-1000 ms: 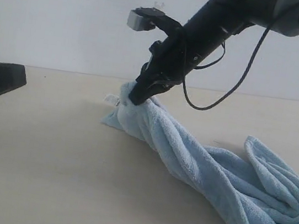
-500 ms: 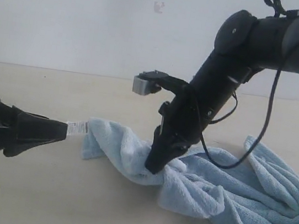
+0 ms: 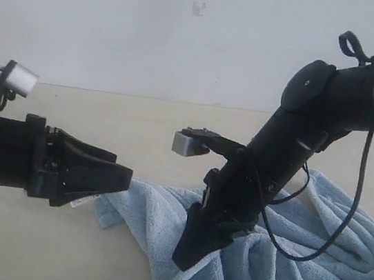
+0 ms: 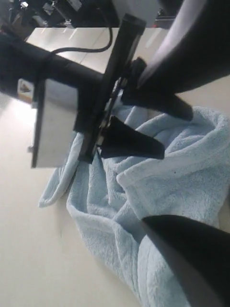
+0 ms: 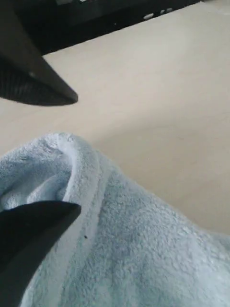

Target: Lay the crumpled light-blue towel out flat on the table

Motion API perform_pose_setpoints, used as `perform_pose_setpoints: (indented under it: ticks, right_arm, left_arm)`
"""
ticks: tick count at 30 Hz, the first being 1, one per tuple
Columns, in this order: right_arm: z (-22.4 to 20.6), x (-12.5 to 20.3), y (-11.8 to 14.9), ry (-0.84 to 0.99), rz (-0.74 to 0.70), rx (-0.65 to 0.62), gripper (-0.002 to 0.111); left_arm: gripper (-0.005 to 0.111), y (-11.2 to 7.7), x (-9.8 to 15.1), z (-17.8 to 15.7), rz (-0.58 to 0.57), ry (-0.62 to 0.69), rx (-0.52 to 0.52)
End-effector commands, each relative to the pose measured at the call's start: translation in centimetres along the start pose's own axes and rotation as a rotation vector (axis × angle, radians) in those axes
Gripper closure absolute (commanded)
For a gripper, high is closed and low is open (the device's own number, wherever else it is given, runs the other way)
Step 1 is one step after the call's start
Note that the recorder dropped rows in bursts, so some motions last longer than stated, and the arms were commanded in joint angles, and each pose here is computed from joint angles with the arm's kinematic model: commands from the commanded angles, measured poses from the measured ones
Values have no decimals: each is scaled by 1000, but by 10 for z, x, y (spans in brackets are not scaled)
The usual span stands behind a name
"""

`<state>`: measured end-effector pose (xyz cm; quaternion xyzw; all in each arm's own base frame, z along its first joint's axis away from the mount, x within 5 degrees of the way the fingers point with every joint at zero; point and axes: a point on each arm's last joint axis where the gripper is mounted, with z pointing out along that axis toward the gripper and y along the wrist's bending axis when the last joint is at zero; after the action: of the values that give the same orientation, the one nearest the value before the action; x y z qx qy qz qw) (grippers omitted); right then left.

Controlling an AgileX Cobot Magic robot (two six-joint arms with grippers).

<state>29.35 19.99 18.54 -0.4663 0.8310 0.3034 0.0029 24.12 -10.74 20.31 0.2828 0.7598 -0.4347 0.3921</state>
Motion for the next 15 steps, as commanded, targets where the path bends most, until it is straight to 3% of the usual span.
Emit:
perform_pose_setpoints:
  ticks: [1,4,7,10,12,15]
  right_arm:
    - [-19,0,-10,-89,41,99,67]
    - [-68,13,-48,-293,307,346,74]
    - [-99,32,-63,-361,391,402,74]
    - [-108,47,-70,-346,432,382,74]
    - [-105,52,-71,-344,428,398,74]
    - [-99,57,-77,-364,444,439,74]
  left_arm:
    - [37,-14,5,17,79,60,17]
    - [37,-17,4,32,151,127,-61]
    - [37,-22,-8,49,214,154,-123]
    - [37,-13,-20,72,145,175,-201]
    - [37,-5,-23,91,53,195,-144]
    - [37,-1,-24,118,19,232,-78]
